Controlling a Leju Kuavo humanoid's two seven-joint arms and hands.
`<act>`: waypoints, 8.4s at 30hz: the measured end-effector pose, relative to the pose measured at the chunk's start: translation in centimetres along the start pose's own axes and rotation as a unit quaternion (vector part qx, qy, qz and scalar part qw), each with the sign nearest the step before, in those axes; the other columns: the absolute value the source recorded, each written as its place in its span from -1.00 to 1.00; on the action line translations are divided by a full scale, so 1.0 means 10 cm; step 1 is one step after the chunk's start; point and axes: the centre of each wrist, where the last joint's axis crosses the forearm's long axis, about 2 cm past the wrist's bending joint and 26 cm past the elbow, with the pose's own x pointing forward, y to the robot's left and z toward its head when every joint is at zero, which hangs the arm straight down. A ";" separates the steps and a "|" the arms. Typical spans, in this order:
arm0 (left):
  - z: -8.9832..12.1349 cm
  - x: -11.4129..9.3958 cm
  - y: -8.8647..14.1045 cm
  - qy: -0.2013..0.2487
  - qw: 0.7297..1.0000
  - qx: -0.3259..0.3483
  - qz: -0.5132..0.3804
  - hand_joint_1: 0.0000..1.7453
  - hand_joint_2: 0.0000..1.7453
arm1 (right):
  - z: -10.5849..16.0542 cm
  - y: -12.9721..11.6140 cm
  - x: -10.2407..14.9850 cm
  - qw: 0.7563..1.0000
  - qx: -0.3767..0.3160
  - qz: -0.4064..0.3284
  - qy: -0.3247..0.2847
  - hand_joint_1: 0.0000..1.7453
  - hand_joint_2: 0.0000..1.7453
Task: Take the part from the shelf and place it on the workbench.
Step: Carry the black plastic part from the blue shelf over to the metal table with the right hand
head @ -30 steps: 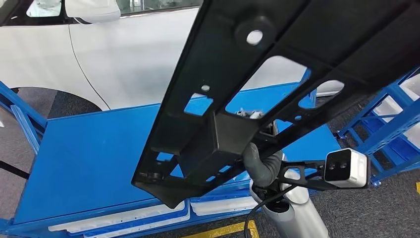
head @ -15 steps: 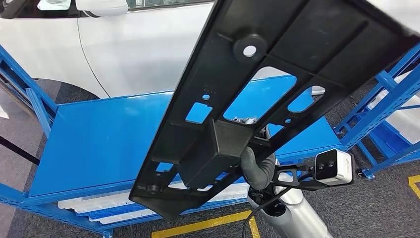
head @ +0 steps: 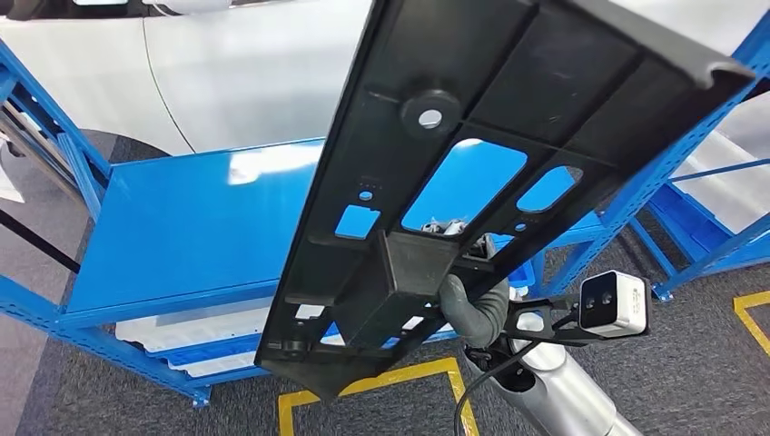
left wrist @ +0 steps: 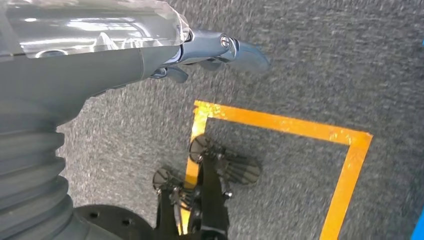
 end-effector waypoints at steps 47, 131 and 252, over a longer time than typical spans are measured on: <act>-0.04 0.06 0.14 -0.025 0.999 -0.016 -0.038 -1.00 1.00 | 0.68 0.13 -0.25 0.986 -0.114 0.082 0.090 1.00 1.00; -0.09 0.14 0.31 0.014 0.997 0.007 -0.081 -1.00 1.00 | 0.13 -0.10 -0.42 0.985 -0.079 0.133 0.076 1.00 1.00; -0.07 0.15 0.06 0.013 0.991 -0.057 -0.121 -1.00 1.00 | -0.20 -0.49 -0.27 0.961 -0.119 0.247 0.049 1.00 1.00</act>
